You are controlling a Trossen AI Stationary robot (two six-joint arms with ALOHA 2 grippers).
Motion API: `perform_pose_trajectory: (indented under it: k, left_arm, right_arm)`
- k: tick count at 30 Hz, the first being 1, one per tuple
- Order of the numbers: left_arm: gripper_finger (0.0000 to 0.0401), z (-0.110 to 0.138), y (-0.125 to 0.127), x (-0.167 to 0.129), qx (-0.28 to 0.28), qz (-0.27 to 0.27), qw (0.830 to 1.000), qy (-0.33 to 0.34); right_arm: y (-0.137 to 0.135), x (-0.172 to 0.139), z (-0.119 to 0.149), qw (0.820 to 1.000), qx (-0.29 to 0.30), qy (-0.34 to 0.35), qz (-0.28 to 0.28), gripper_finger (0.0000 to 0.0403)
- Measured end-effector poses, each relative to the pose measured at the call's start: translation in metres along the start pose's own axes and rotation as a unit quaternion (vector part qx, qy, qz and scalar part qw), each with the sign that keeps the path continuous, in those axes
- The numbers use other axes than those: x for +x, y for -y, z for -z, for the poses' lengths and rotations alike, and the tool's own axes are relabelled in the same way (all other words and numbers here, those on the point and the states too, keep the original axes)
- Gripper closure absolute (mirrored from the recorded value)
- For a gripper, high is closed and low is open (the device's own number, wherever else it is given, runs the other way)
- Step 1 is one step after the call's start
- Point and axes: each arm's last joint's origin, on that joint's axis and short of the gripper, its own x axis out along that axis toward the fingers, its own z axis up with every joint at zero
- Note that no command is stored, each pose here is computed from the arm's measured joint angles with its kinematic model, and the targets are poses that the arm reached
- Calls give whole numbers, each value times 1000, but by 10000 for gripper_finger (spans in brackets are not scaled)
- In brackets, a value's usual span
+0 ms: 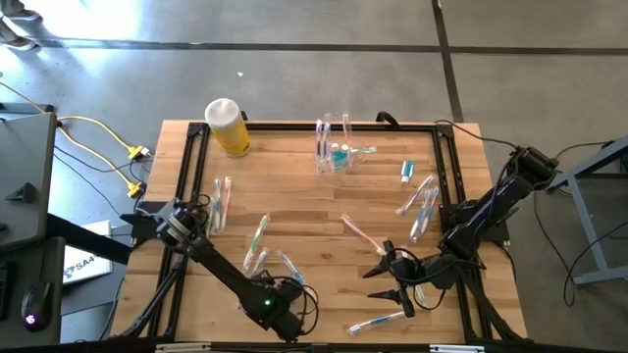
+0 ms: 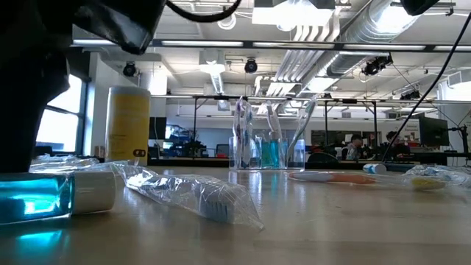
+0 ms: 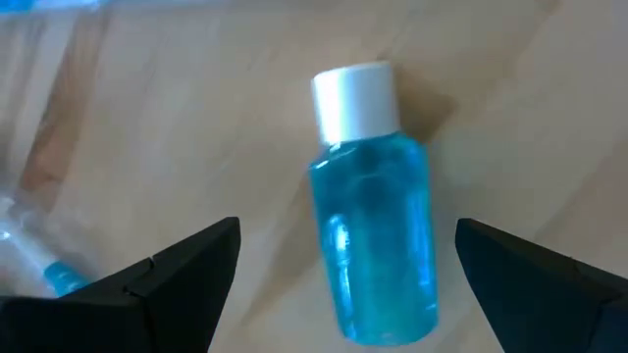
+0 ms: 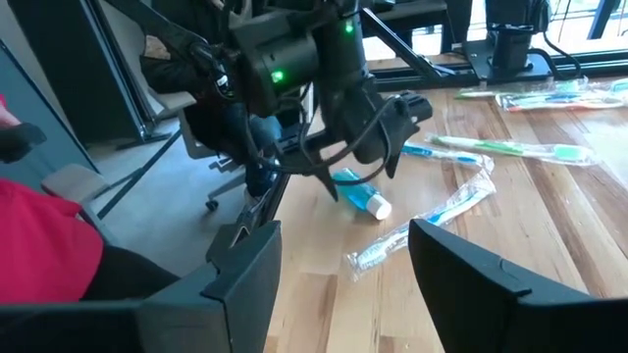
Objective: Pick & Place toothbrushing station
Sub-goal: Put the blue mouthwash bottle into the transparent organizer
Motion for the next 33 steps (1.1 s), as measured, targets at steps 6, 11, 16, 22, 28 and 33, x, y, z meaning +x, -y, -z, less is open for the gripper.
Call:
perform_pose_trajectory:
  k: [6, 11, 16, 22, 28, 33]
  left_arm:
    - [56, 4, -3, 12, 9, -41, 999, -23]
    - [132, 5, -2, 23, 26, -46, 998, -39]
    - [235, 5, 0, 21, 32, -34, 998, -37]
    - [317, 4, 0, 18, 50, -37, 997, -40]
    - [314, 2, 0, 5, 56, -72, 995, -44]
    - [313, -8, 9, -28, 69, -64, 996, -5]
  right_arm:
    - [0, 0, 0, 1000, 0, -2, 0, 188]
    - [0, 0, 1, 1000, -1, -3, 1, 188]
    - [0, 0, 1, 1000, -1, -3, 1, 188]
    - [0, 0, 1, 1000, -1, -3, 1, 188]
    - [0, 0, 1, 1000, -1, -3, 1, 188]
    - [0, 0, 0, 1000, 1, -1, 2, 188]
